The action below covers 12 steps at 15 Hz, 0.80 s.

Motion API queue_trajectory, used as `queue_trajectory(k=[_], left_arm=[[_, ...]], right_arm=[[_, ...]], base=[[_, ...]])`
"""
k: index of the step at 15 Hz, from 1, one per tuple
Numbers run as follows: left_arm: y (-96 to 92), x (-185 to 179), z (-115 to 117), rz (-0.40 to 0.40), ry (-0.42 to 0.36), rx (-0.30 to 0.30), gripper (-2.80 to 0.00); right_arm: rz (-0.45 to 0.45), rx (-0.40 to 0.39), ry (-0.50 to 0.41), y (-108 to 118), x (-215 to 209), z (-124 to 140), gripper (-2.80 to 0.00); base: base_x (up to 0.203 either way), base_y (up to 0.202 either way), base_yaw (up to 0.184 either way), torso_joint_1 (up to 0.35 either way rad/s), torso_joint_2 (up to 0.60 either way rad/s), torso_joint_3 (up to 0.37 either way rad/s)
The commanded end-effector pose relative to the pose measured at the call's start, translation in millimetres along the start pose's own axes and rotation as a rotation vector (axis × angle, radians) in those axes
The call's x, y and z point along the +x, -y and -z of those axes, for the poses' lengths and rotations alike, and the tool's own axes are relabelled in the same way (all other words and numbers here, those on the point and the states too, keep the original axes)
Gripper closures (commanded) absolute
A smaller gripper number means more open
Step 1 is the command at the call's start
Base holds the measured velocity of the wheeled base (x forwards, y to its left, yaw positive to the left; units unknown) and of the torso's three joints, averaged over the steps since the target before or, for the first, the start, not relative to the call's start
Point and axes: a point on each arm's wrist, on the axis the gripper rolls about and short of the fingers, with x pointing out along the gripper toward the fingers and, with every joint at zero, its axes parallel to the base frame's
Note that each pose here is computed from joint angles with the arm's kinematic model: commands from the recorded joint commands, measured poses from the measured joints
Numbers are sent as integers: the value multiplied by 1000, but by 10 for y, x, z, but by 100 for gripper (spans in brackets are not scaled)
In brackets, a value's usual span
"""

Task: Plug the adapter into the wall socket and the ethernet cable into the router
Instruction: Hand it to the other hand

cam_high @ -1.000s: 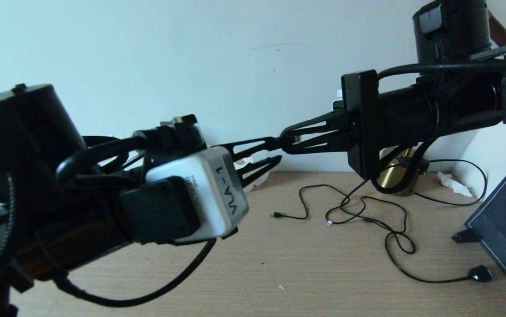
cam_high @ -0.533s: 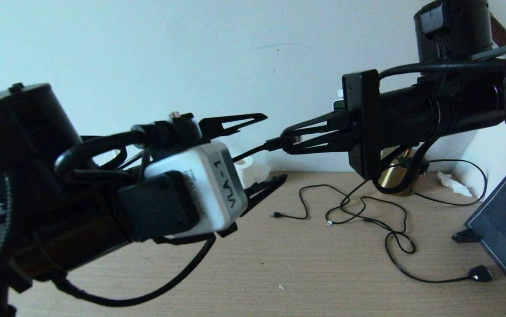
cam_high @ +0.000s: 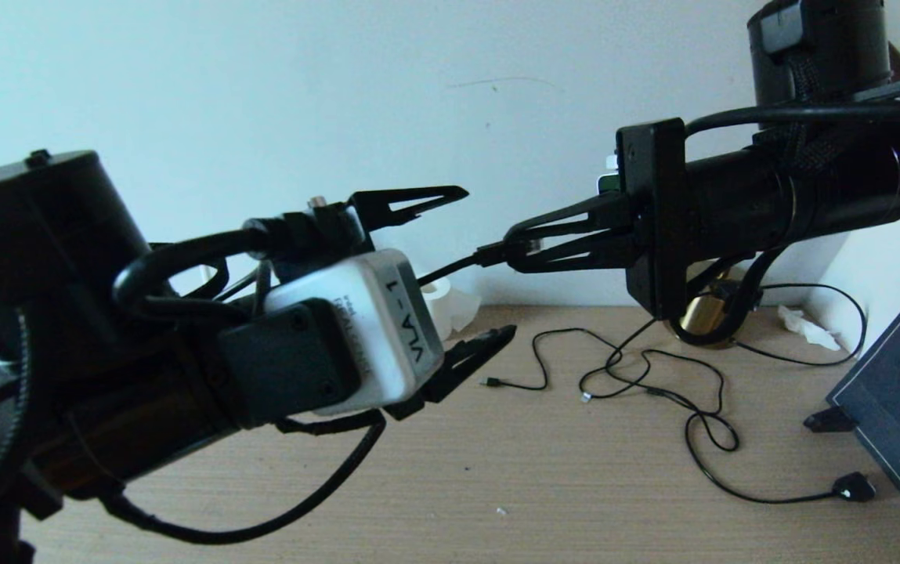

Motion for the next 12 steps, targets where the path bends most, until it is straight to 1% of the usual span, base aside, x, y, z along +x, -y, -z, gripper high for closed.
queue_trajectory(k=[1,12], left_arm=[[6,5,3,0,2,6,0],[20,51,17,6,0,4,0]], right_arm=[[-1,7,-7,-4,0,6,0],[4,12,-12,17,27,-6,0]], base=[[0,0,0,0,0,0],[0,0,0,0,0,0]])
